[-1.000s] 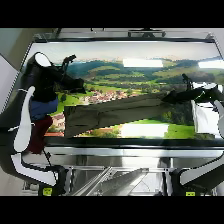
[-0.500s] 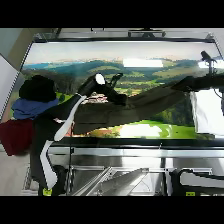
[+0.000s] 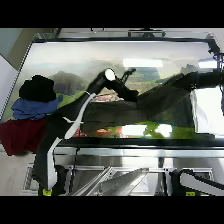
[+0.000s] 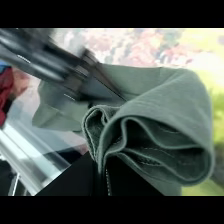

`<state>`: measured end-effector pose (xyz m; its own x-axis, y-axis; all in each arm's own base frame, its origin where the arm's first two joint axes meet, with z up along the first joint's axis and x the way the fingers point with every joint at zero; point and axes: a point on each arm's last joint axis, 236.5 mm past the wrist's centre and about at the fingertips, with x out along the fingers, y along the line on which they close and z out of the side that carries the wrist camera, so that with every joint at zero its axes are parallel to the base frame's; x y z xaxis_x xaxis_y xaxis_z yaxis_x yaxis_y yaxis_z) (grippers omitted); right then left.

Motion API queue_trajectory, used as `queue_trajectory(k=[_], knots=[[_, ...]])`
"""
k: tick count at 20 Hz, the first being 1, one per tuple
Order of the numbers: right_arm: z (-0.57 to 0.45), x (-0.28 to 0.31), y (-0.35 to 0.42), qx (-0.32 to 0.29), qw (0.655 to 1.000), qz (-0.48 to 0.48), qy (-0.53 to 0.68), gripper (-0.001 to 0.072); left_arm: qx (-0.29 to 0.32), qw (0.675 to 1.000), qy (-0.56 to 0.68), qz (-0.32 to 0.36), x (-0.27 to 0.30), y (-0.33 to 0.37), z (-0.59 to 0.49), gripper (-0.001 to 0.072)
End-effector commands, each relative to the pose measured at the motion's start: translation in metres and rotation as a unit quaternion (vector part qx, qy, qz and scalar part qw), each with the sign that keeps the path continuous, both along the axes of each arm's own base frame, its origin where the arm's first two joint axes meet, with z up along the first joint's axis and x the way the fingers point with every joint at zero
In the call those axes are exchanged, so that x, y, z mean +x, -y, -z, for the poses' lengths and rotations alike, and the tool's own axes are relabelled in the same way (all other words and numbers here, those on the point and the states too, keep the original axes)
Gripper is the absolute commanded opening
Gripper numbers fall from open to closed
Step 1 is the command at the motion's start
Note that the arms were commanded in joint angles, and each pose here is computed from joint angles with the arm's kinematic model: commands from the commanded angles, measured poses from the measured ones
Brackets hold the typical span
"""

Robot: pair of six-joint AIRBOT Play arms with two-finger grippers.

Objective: Fold the shirts.

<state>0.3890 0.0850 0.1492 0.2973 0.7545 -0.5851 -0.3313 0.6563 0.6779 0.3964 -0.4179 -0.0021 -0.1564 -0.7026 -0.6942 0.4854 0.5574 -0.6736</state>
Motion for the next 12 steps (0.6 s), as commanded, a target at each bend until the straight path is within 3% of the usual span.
queue_trajectory(k=[1,5,10,11,12], knots=[[0.001,-0.006,-0.021,0.008,1.0,-0.017,-0.013,0.0013,-0.019,0.999,0.043,0.01,-0.008,-0.075,-0.11,0.0015],[-0.014,0.0,-0.101,0.057,0.997,-0.049,0.018,0.0013,-0.067,0.97,0.217,-0.088,-0.025,-0.187,-0.277,0.0017],[0.024,-0.014,-0.314,0.07,0.987,-0.093,0.107,0.0015,-0.047,0.916,0.338,-0.211,-0.068,-0.286,-0.363,0.0019],[0.051,-0.026,-0.356,0.059,0.986,-0.097,0.12,0.0065,-0.042,0.908,0.347,-0.231,-0.072,-0.297,-0.368,0.002],[0.086,-0.04,-0.392,0.042,0.986,-0.097,0.126,0.0357,-0.041,0.9,0.356,-0.248,-0.075,-0.306,-0.371,0.002]])
